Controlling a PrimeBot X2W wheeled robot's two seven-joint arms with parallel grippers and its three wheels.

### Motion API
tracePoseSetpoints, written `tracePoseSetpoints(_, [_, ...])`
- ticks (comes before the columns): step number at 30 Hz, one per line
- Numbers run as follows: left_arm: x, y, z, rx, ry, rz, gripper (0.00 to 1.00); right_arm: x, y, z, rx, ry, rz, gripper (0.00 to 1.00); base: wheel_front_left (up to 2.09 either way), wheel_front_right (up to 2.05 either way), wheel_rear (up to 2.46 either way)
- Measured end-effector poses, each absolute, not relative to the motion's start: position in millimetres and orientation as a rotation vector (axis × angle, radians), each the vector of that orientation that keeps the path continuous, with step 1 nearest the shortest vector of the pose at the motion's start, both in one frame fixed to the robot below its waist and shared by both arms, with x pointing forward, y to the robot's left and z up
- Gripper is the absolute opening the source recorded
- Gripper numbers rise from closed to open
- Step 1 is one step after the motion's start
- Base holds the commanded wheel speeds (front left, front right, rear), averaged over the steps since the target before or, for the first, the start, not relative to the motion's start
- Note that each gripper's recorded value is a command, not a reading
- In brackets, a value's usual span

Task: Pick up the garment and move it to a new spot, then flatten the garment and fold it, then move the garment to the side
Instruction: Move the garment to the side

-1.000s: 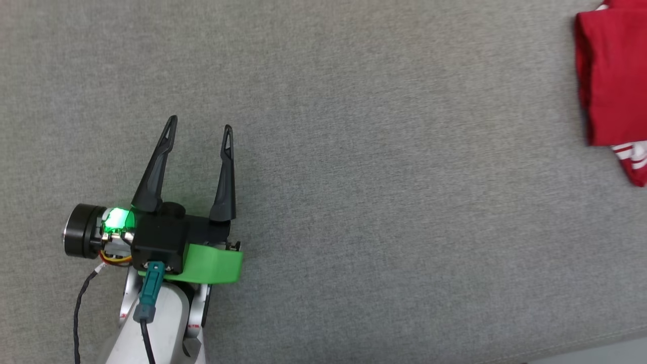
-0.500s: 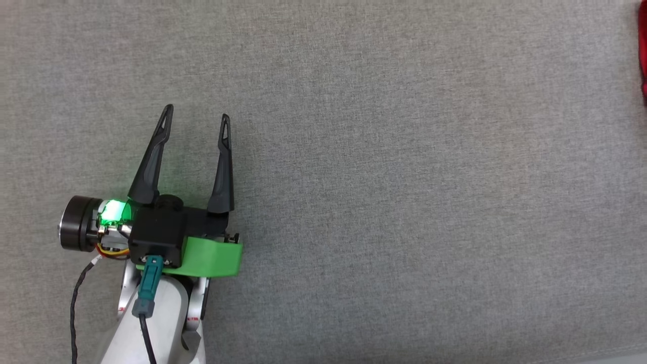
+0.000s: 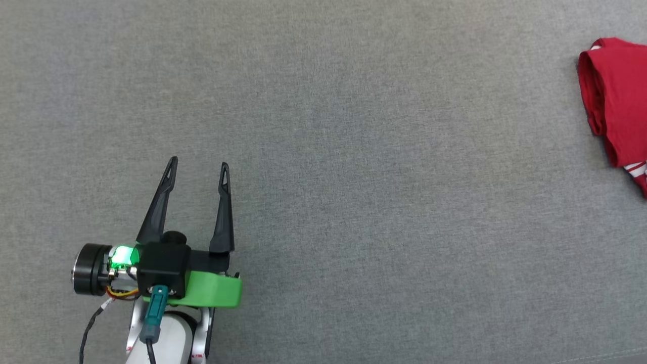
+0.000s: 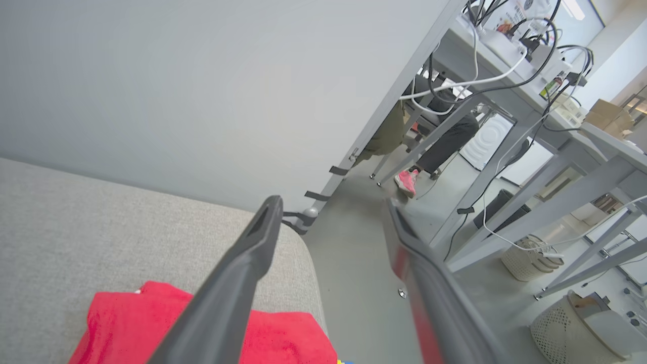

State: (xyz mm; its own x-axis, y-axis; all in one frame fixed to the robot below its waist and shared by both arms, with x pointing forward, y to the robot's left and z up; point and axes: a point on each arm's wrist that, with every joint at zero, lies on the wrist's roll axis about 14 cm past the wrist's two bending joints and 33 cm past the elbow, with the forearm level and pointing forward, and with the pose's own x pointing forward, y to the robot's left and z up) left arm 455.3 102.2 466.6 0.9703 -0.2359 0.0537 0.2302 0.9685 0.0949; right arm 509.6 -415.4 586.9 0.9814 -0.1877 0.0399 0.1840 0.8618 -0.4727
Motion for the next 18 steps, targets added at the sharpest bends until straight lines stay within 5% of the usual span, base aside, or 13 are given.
tracePoseSetpoints(9, [429,129,495,0.106,-0.102,-0.146,1.0,488,-301,636,-0.37,-0.361,-0.063,1.0,0.0,0.0,0.0])
tracePoseSetpoints(18, [397,165,510,0.121,-0.11,-0.032,1.0,454,-206,608,-0.135,-0.38,0.065,1.0,0.0,0.0,0.0])
